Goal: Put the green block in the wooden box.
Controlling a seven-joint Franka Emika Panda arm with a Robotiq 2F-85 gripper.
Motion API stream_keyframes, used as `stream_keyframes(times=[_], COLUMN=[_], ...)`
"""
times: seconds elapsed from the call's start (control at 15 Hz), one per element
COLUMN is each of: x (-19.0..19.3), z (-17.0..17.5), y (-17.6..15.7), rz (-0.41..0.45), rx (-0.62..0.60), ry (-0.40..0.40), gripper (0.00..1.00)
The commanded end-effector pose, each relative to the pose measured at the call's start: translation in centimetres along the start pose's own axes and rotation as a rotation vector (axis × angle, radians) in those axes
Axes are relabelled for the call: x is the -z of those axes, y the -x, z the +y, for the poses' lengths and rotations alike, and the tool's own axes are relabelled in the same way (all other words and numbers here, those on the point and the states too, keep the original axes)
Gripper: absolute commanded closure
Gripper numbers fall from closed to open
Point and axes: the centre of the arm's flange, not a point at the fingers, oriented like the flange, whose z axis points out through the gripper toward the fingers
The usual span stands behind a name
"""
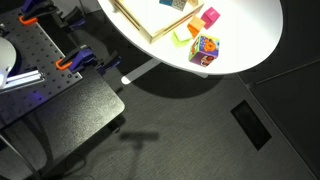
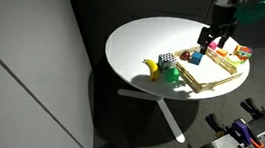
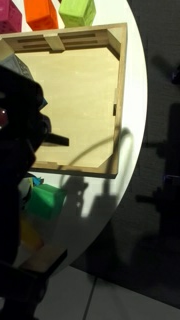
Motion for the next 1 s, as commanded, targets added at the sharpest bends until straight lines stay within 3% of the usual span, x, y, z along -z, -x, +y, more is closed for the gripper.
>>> stream_keyframes(times=[0.0,0.2,0.47,0.93], x=[0.0,0.0,-2.8,-7.6], z=[0.0,0.0,-0.2,-2.5], y=[0.0,0.0,-1.2,-3.4], rz=[0.0,0.0,-0.016,0.043], rx=[0.0,0.0,-0.011,0.006], ry=[0.0,0.0,0.003,-0.028], gripper=[0.0,0.0,0.0,0.0])
